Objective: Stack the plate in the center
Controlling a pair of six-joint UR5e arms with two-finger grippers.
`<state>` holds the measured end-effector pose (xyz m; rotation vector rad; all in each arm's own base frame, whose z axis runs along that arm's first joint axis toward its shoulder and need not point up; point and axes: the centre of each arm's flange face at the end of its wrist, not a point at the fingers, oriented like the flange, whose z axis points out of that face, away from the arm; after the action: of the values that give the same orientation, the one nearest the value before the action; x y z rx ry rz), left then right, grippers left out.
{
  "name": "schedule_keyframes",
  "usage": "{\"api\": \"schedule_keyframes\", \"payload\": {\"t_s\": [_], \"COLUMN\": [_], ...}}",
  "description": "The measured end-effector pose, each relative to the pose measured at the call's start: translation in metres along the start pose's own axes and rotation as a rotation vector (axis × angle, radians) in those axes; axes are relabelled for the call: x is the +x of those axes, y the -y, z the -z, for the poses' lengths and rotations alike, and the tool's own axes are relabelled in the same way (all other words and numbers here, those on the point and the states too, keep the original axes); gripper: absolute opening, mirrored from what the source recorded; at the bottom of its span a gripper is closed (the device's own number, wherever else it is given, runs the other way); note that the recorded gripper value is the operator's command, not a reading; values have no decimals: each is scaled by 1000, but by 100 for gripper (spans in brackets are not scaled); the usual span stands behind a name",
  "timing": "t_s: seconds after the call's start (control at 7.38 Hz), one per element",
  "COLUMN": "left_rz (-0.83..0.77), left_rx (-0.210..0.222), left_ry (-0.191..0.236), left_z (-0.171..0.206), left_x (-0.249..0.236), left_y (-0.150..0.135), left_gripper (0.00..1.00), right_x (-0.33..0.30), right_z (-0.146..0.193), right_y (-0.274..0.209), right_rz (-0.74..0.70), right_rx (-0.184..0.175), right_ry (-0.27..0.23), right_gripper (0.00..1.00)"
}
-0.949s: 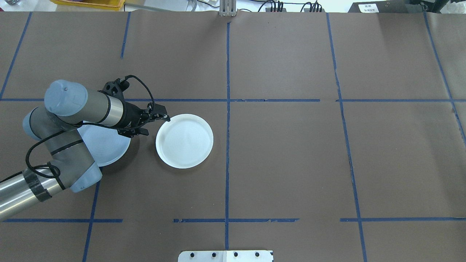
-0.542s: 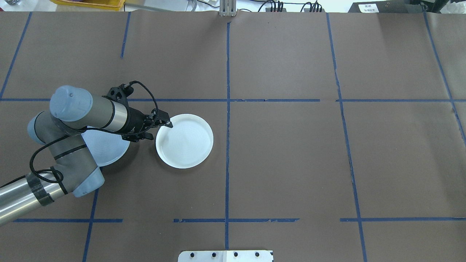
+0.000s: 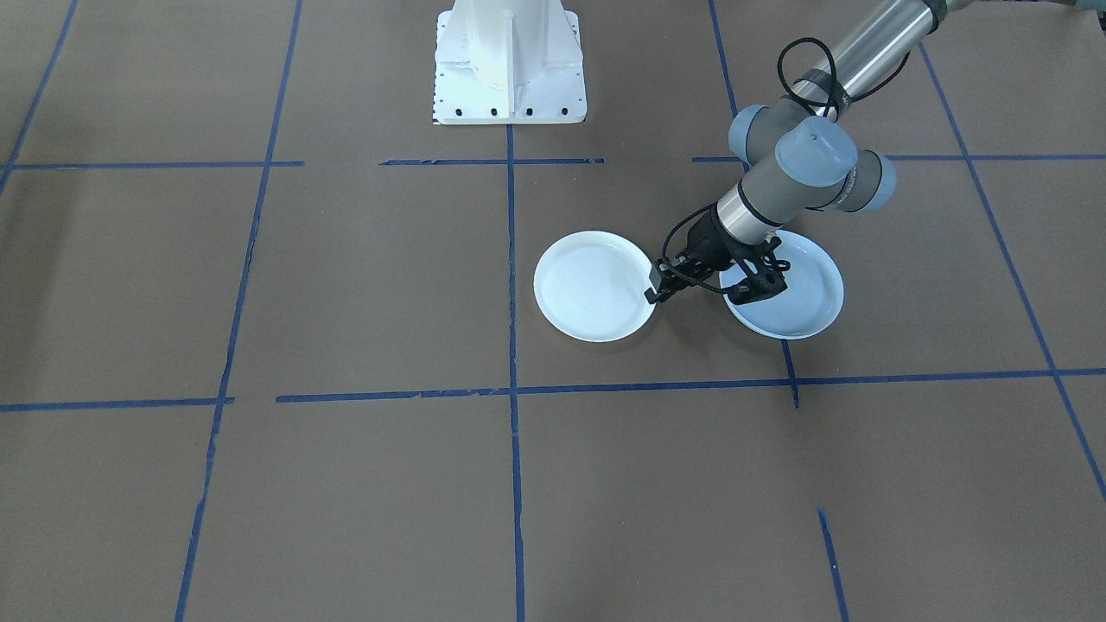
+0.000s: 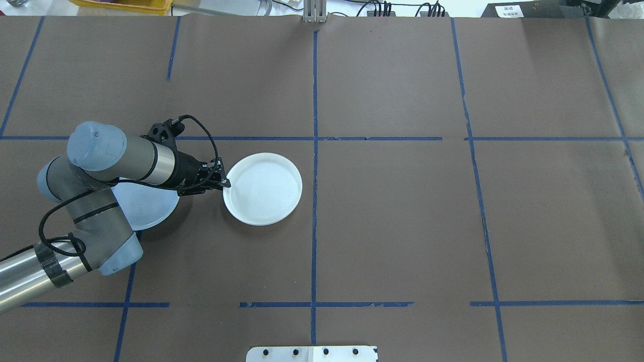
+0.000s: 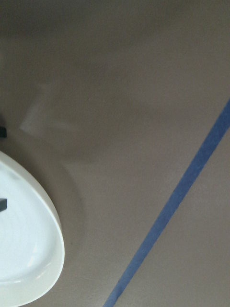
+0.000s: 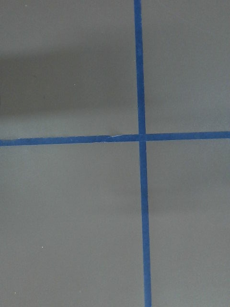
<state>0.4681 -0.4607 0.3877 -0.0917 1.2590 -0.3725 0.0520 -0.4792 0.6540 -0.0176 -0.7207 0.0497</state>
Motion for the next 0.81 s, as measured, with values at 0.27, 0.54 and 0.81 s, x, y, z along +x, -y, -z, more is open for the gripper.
{"api": "schedule_keyframes", "payload": {"t_s": [0.27,0.54,0.81], "left_rz": [-7,-13,-40], "left_rx": [0,-11,12], "left_ry": [-15,-38,-25], "left_z": [8,40,97], "left_x": [4,-1,-43], "left_y": [-2,0,24], "left_gripper": [0,0,0], "right_x": [0,0,0], "right_z": [0,0,0], "right_y": [0,0,0], "right_rz": [0,0,0], "right_rx": [0,0,0], "right_ry": [0,0,0], "right_gripper": [100,100,100]}}
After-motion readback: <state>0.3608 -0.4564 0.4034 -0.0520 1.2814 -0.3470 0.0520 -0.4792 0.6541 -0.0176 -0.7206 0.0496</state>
